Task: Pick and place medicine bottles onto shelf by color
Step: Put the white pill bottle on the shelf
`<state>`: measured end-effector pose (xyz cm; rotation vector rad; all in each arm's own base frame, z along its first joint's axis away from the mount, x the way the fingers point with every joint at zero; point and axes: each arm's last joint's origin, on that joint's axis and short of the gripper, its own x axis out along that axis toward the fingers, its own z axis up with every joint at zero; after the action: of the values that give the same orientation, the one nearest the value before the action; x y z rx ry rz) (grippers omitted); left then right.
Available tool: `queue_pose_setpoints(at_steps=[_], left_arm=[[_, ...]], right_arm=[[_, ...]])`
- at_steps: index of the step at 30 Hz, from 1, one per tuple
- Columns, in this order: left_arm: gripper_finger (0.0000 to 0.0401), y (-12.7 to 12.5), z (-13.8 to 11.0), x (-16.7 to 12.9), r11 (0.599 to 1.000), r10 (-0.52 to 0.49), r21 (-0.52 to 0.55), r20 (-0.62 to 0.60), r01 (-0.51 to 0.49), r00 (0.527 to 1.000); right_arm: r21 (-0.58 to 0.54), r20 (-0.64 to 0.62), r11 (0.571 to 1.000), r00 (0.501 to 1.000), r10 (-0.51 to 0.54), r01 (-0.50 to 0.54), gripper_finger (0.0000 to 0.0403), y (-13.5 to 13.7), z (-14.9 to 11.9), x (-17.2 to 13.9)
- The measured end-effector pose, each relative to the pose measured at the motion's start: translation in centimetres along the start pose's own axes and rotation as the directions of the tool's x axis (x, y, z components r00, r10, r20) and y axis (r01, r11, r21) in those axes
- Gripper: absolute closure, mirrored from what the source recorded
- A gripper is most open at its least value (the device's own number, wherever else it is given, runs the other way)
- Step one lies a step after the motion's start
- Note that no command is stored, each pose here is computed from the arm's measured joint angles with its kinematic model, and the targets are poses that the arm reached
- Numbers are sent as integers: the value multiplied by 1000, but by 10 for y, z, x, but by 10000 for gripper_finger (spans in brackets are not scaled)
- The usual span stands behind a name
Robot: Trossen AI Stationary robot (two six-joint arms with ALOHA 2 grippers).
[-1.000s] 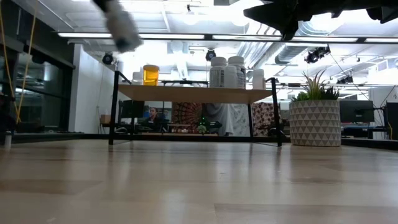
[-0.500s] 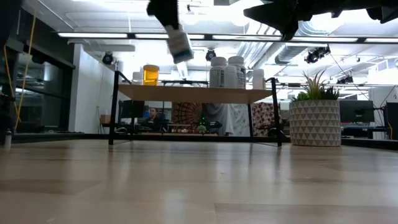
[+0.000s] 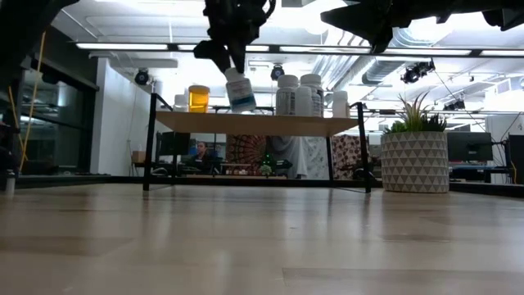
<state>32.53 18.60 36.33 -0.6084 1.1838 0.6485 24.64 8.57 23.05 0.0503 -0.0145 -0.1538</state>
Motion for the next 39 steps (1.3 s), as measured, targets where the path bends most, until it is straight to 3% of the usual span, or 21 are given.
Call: queue_pose_setpoints(at_steps=[8,29,39], left_arm=[[236,14,6,0,999,15,-43,18,-14,1000],[235,18,9,10,999,51,-7,-14,-51,999],[196,18,9,10,998,56,17,-13,-56,998]], right_arm=[[0,0,1000,1000,0,0,187,0,0,0],[0,0,1000,1000,0,0,187,0,0,0],[0,0,1000,1000,0,0,187,0,0,0]])
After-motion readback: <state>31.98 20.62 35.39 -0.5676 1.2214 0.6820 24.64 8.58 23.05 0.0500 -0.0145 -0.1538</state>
